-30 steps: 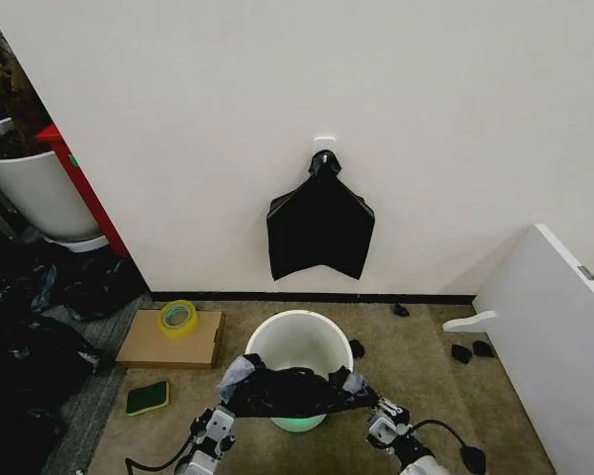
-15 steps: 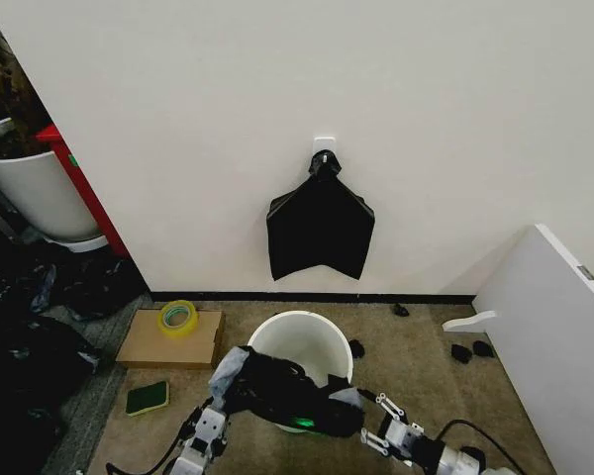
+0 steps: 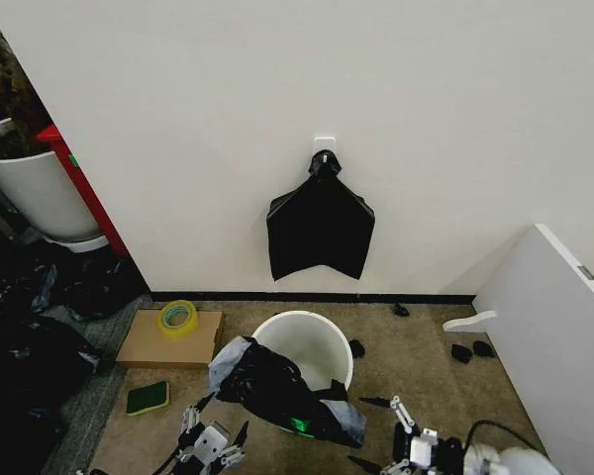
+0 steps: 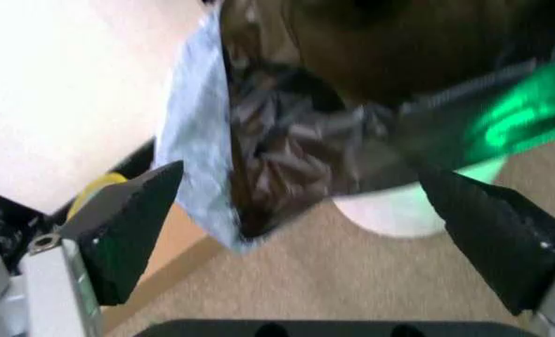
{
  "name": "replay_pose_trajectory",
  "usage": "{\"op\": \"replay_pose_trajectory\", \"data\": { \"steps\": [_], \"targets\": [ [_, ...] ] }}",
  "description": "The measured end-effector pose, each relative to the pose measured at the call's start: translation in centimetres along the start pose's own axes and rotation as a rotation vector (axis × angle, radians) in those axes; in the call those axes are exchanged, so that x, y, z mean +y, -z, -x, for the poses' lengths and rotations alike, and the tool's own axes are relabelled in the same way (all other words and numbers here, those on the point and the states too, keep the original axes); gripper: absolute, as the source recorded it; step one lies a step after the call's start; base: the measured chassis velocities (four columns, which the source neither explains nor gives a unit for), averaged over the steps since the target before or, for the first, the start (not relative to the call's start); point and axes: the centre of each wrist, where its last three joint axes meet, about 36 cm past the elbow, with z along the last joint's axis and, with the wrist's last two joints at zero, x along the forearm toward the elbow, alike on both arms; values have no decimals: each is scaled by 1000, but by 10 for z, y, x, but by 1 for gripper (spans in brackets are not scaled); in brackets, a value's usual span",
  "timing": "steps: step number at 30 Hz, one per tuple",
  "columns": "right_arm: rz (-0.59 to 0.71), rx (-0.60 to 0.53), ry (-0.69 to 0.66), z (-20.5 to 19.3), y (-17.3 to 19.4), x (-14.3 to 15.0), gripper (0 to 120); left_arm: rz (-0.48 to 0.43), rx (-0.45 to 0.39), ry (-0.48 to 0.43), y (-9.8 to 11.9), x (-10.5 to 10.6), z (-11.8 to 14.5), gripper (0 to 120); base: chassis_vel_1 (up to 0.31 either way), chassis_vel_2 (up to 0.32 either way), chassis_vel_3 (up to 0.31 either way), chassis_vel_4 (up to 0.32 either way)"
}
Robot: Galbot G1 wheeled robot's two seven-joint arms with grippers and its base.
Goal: Place the garbage bag over the trash bin.
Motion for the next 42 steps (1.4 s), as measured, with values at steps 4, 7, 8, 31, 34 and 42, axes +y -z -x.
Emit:
{"op": "replay_pose_trajectory", "data": {
  "steps": [4,7,8,31,34,42],
  "targets": [
    [8,-69,-49,3,12,-28,100,-24,-60,41,6,-1,4,100,0,0,0,0],
    [40,-77,-237,25,20,-37,100,-35,-142,98,14,-1,11,100,0,0,0,0],
    [45,-61,-276,32,22,-36,100,-35,-162,109,17,-1,11,100,0,0,0,0],
    [599,758,-655,208,66,-97,98,-162,-193,226,44,-19,12,100,0,0,0,0],
    [620,781,-659,211,57,-97,82,-164,-180,243,40,-22,15,100,0,0,0,0],
    [635,789,-677,212,53,-91,57,-160,-170,265,36,-26,16,100,0,0,0,0]
  ]
}}
